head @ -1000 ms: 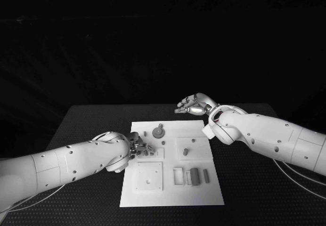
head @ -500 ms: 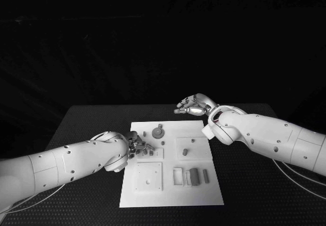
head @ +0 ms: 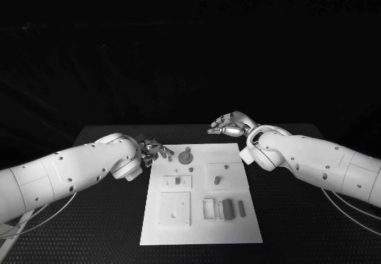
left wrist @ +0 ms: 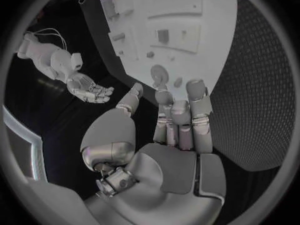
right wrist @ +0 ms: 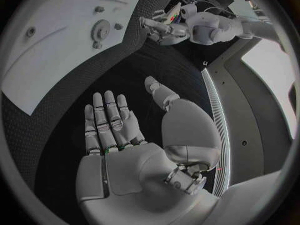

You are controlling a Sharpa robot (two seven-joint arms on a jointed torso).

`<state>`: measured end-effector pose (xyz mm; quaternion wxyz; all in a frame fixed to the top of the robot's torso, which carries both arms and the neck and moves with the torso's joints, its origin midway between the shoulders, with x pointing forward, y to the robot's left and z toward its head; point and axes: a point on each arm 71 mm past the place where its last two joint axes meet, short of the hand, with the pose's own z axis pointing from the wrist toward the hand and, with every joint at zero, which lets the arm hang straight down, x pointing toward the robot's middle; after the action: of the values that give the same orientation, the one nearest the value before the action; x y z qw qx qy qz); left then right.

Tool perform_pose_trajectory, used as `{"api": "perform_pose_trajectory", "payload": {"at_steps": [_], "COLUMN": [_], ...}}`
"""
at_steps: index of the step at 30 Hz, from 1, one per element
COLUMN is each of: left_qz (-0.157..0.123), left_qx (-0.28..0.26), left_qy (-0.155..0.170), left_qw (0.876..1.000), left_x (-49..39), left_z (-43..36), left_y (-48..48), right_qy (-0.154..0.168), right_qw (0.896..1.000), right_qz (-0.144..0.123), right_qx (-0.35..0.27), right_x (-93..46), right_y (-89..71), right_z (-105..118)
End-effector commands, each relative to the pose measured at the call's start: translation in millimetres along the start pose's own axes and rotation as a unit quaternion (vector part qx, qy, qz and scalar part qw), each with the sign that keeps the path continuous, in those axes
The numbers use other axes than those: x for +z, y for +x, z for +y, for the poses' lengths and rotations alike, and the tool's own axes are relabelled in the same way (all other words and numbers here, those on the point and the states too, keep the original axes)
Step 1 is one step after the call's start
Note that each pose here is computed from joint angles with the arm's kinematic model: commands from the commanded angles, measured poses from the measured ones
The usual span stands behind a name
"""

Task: Assemble the parts on the task board

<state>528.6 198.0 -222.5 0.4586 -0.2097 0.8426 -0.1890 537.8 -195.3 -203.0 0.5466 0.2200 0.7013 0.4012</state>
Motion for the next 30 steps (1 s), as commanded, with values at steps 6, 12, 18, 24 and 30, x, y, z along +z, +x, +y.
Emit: {"api": "perform_pose_trajectory", "payload": {"at_steps": [6,12,18,24,30], "left_qz": [0.003,0.006,0.044,0.042,0.042], "left_qx": [0.0,0.038,0.078,0.081,0.081], "left_qy": [-0.036,-0.06,-0.082,-0.096,-0.096], "left_qw": [0.999,0.997,0.993,0.991,0.991], "left_x": [16.3,25.4,35.2,46.3,52.1], "left_z": [-0.4,-3.7,-5.2,-4.4,-6.0], "left_y": [-27.8,-34.3,-32.7,-36.8,-34.4], "right_qy": [-0.004,-0.005,-0.006,-0.01,-0.008], "right_qw": [1.0,1.0,1.0,1.0,1.0], "right_qz": [0.002,0.003,0.005,0.003,0.004], "right_qx": [0.003,0.005,0.005,0.007,0.011], "right_x": [0.4,0.2,0.4,1.1,2.4], "right_y": [-0.4,0.7,2.1,2.8,4.3], "right_z": [0,1,2,4,6]}}
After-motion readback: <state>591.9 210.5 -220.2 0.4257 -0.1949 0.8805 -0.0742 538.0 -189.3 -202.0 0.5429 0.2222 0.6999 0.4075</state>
